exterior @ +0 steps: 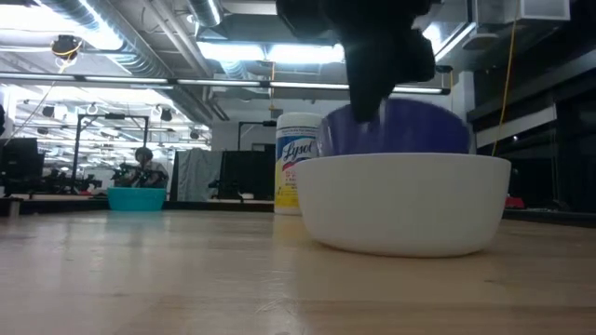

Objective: Nest bowls inside each other
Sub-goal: Stack the blue bowl on the top of the green bowl, then stack the red bowl on the top of the blue bowl

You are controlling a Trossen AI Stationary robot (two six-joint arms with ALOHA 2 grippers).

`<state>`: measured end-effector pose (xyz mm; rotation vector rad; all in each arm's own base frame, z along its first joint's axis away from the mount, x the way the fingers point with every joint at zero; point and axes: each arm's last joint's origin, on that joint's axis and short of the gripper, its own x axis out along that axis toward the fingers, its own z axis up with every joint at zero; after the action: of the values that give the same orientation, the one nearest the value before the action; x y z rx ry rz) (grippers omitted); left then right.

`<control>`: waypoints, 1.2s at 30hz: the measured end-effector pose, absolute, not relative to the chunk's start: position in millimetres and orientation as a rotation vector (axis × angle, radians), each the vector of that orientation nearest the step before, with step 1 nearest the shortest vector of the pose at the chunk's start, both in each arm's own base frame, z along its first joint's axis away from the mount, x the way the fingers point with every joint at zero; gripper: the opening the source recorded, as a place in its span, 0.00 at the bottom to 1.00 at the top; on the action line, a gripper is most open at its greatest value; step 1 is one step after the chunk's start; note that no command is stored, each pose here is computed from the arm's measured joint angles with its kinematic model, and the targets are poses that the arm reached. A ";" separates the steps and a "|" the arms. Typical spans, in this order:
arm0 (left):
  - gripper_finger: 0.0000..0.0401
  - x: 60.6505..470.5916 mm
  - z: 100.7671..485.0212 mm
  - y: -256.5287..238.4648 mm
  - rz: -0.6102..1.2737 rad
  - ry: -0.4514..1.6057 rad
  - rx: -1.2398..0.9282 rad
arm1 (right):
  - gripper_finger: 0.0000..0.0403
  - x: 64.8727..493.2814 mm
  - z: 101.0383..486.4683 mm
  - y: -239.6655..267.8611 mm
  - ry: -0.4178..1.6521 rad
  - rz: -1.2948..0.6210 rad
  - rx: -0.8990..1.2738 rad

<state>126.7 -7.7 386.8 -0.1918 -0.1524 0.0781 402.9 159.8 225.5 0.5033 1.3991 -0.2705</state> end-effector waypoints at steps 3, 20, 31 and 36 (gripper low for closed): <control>0.29 126.7 386.7 -7.7 0.078 -0.152 -0.195 | 0.01 400.8 221.8 159.8 1.408 -0.322 0.475; 0.29 127.0 386.2 -8.0 0.064 -0.147 -0.217 | 0.18 403.8 214.0 177.5 1.336 -0.263 0.370; 0.29 127.0 386.0 -8.2 0.062 -0.144 -0.218 | 0.55 406.1 213.0 154.4 1.332 -0.391 0.307; 0.29 127.2 382.8 -7.9 0.075 -0.111 -0.191 | 0.56 405.1 247.5 152.5 1.144 -0.391 0.369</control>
<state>127.2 -7.9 382.8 -0.1906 -0.1105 0.0751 405.1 152.5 247.5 0.3694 1.1444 -0.3905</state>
